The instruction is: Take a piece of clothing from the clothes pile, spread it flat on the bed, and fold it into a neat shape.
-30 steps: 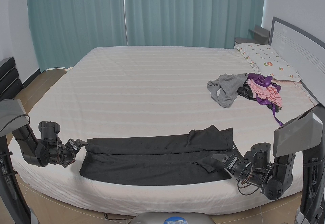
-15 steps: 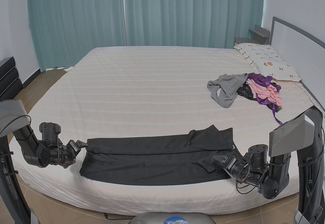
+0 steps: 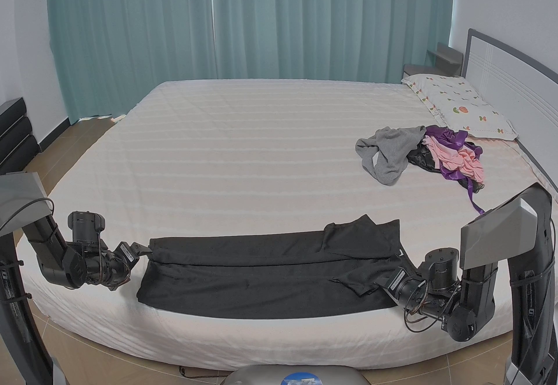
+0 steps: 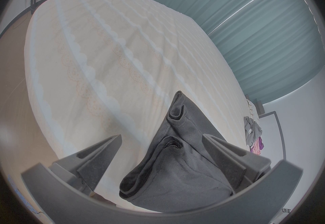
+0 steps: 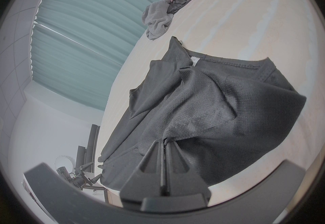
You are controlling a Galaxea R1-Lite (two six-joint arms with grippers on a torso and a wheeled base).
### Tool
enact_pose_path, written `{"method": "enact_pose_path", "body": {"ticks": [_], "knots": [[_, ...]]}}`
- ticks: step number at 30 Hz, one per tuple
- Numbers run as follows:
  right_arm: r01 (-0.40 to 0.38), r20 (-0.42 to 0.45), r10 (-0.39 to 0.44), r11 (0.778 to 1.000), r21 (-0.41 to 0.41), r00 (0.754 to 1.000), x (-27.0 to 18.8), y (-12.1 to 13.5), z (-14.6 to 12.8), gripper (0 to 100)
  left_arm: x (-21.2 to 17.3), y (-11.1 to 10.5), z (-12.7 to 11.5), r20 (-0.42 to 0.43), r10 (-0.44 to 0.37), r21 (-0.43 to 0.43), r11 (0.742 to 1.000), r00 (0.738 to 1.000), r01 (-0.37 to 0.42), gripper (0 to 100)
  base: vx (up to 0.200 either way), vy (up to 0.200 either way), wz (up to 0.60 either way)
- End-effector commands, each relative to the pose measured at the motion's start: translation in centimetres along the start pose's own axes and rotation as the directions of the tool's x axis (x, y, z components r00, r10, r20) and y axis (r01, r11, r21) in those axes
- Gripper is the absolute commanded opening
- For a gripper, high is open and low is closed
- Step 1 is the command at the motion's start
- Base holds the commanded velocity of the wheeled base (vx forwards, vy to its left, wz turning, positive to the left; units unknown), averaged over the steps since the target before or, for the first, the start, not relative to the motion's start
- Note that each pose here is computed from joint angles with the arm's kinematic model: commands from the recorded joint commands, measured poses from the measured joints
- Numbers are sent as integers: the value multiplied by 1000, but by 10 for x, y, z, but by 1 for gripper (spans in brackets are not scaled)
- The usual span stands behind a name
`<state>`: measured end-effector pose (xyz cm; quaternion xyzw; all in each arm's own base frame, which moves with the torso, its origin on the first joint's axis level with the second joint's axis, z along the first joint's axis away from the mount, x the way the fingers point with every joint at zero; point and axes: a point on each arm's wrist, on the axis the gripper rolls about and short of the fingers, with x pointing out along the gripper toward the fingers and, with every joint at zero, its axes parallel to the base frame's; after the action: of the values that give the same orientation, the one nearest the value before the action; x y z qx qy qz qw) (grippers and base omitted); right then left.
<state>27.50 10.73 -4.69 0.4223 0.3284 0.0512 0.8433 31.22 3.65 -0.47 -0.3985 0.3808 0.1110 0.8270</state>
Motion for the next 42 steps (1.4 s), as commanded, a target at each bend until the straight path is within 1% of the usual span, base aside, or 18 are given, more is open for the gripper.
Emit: {"method": "enact_pose_path", "body": {"ticks": [1,5,9,15,19,23,24,27,30,34,35,36,40,42], "knots": [[-2,3,2,1000,2,1000,-3,0,1,0,0,1,0,-1,2,-1,1000,1000,-2,100,0,0,0],[-6,2,6,1000,5,1000,-9,2,1,0,0,1,0,-1,2,0,1000,1000,-2,100,0,0,0],[-26,1,26,1000,1,1000,-23,11,2,0,1,1,0,-2,3,1,1000,1000,-3,100,0,0,0],[-2,-31,2,1000,-7,1000,-35,10,-6,0,1,1,0,-2,5,1,1000,1000,-5,100,0,0,0],[8,-53,-9,1000,-19,999,-36,9,-13,0,1,1,0,-1,4,1,1000,1000,-4,100,0,0,0],[19,-58,-20,1000,-20,998,-34,6,-14,0,1,1,0,-1,4,3,1000,1000,-4,100,0,0,0],[19,-58,-20,1000,-20,998,-34,6,-14,100,1,1,0,-1,4,3,1000,1000,-4,100,0,0,0],[41,-76,-43,999,-26,996,-34,1,-18,100,1,1,0,-2,3,2,1000,1000,-3,100,0,0,0],[40,-75,-42,999,-26,996,-38,2,-18,100,1,1,0,-1,4,1,1000,1000,-4,100,0,0,0],[-28,-6,28,999,-28,1000,-54,19,0,100,1,1,0,-1,2,2,1000,1000,-2,100,0,0,0],[-28,-6,28,999,-28,1000,-54,19,0,100,1,1,0,-1,2,2,1000,1000,-2,100,0,0,0],[-51,36,52,998,-35,998,-58,23,13,100,1,0,1,1,0,-1,1000,1000,0,100,0,0,0],[-56,134,60,998,-38,989,-64,20,39,100,0,-2,2,10,-7,1,1000,1000,6,100,0,0,0],[-46,161,52,998,-40,986,-66,17,48,100,-2,-3,2,12,-10,5,1000,1000,10,100,0,0,0]]}}
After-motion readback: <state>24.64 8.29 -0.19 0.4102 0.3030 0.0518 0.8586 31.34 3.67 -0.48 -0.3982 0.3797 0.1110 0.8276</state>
